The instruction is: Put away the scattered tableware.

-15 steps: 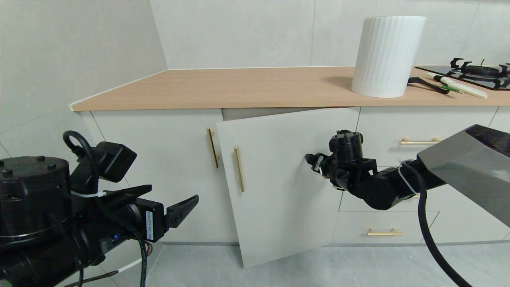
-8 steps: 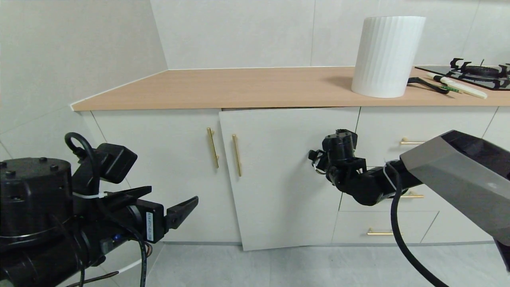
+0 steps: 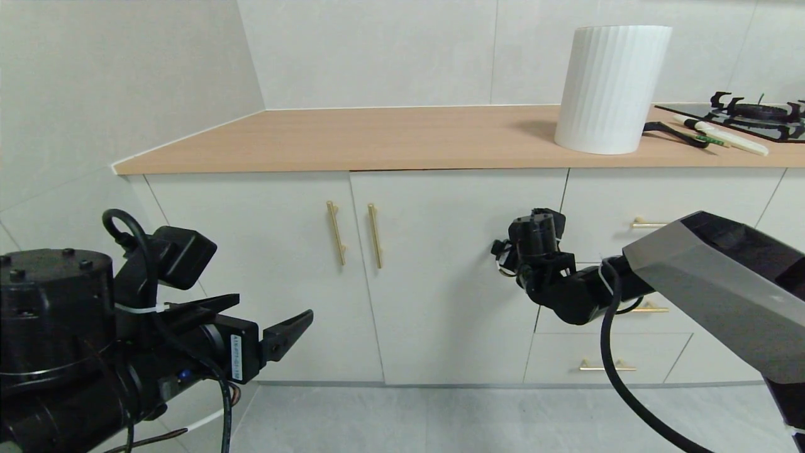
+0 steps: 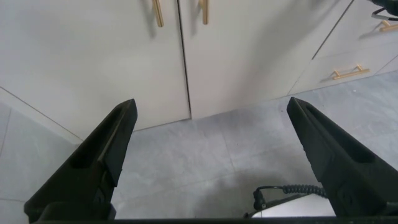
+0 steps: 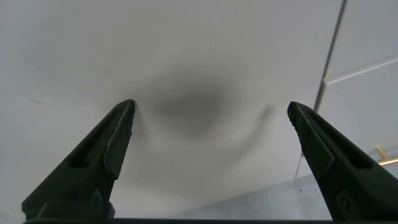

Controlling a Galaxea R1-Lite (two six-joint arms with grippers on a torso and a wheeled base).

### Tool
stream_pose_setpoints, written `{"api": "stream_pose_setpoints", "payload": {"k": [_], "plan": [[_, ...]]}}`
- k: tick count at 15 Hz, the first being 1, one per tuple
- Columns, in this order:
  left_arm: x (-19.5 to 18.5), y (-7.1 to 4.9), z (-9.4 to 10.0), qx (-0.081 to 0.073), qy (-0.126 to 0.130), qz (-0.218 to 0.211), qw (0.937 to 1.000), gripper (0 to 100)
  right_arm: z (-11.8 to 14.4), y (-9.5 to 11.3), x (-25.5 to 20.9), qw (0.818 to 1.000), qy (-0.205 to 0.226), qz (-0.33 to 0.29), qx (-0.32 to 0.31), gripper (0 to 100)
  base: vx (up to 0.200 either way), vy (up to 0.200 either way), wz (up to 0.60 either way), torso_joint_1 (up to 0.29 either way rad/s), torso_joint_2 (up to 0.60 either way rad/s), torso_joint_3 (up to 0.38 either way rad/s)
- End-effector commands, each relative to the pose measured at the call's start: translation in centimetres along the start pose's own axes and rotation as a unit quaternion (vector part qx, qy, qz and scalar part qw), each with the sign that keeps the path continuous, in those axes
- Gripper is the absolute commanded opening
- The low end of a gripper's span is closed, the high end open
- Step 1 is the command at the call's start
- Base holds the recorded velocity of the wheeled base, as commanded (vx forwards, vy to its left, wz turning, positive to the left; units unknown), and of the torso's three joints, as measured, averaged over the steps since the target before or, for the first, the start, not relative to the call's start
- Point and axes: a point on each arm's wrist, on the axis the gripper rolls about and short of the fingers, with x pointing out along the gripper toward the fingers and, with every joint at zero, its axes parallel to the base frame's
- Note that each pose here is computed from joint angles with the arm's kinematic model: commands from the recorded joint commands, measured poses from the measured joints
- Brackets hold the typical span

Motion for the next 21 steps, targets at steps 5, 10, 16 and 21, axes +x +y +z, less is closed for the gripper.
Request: {"api": "stream_pose_setpoints", "payload": {"k": [5, 10, 16, 21], "plan": [[0.0, 0.0, 0.0, 0.000, 0.001, 0.000, 1.0000, 100, 0.2, 0.0, -0.3, 1.000, -0.007, -0.004, -0.004, 100, 0.000, 0.000, 0.00, 0.000, 0.00, 0.000], [0.0, 0.0, 0.0, 0.000, 0.001, 0.000, 1.0000, 100, 0.4, -0.2, 0.2, 1.000, -0.013, -0.009, 0.000, 100, 0.000, 0.000, 0.00, 0.000, 0.00, 0.000], [0.0, 0.0, -0.1, 0.000, 0.002, 0.000, 1.0000, 100, 1.8, -1.4, -12.3, 0.962, 0.153, 0.212, -0.075, 100, 0.000, 0.000, 0.00, 0.000, 0.00, 0.000], [-1.3, 0.1, 0.2, -0.003, -0.020, -0.007, 0.9998, 100, 4.6, -3.1, -16.6, 0.950, 0.108, 0.262, -0.130, 100, 0.000, 0.000, 0.00, 0.000, 0.00, 0.000]]}}
